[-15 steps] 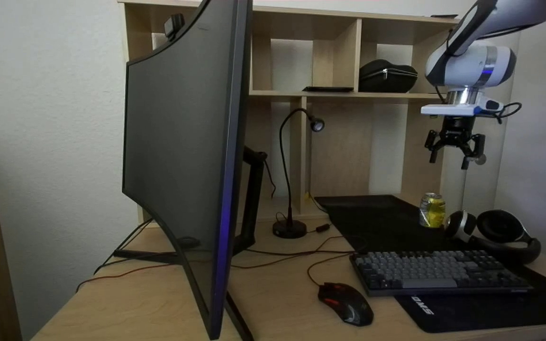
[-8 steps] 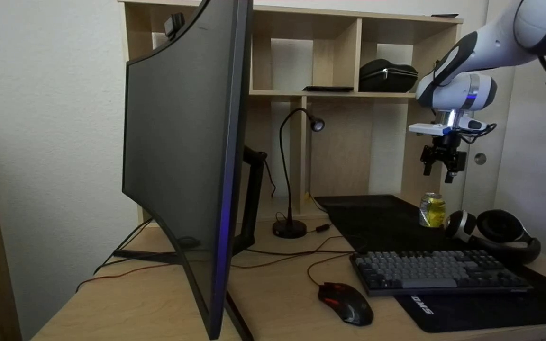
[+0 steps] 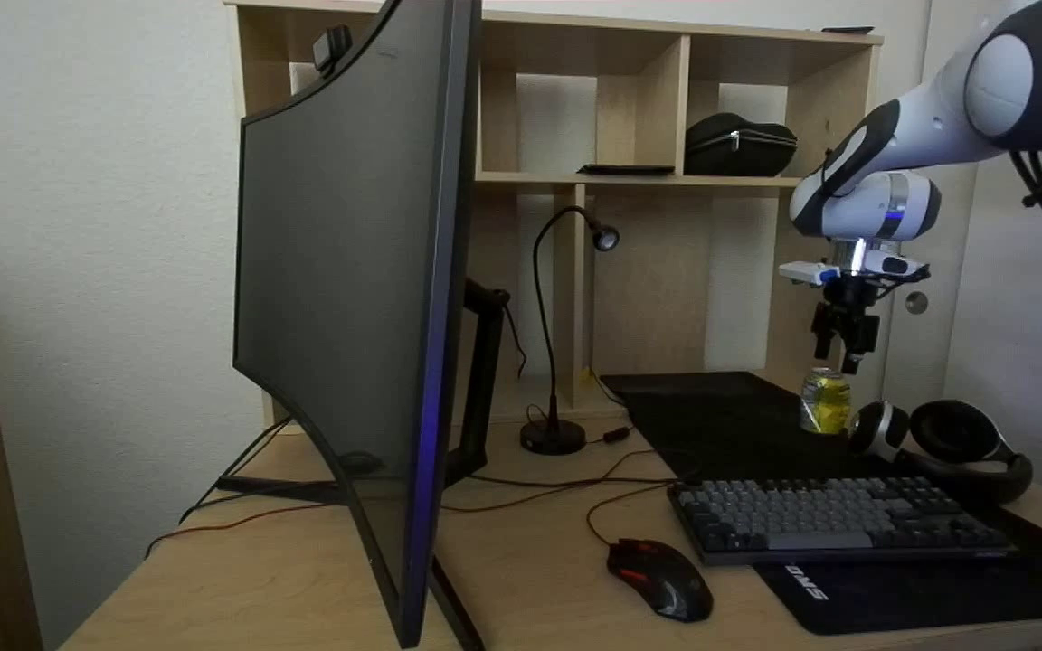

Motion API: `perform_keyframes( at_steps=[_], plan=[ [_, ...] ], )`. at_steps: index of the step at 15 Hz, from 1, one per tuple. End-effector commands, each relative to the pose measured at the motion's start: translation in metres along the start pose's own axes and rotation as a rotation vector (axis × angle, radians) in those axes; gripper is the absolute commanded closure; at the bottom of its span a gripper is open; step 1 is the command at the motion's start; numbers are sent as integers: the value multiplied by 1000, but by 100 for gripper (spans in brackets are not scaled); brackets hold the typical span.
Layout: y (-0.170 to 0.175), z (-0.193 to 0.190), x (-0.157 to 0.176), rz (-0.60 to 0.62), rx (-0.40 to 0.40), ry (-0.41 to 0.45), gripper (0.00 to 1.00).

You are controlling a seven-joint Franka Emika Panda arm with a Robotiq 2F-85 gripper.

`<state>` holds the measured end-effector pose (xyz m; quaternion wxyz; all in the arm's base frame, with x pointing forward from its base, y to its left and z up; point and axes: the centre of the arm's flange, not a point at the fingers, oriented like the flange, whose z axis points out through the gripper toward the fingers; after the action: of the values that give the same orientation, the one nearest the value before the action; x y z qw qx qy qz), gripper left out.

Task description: Pick the soda can and move it to the bottom on the desk

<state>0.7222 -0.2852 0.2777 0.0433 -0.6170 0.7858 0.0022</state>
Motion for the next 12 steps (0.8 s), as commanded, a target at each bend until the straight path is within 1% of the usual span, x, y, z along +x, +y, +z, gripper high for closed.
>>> perform_keyframes(
  at_steps=[1,2,4,7,8,12],
  plan=[
    [-24,17,16,143,79,-11,0],
    [-5,13,8,81,31,2,0],
    [-8,19,13,120,51,2,0],
    [-10,17,13,128,59,2,0],
    [-13,23,13,132,51,11,0],
    [-21,31,13,137,108,3,0]
  ],
)
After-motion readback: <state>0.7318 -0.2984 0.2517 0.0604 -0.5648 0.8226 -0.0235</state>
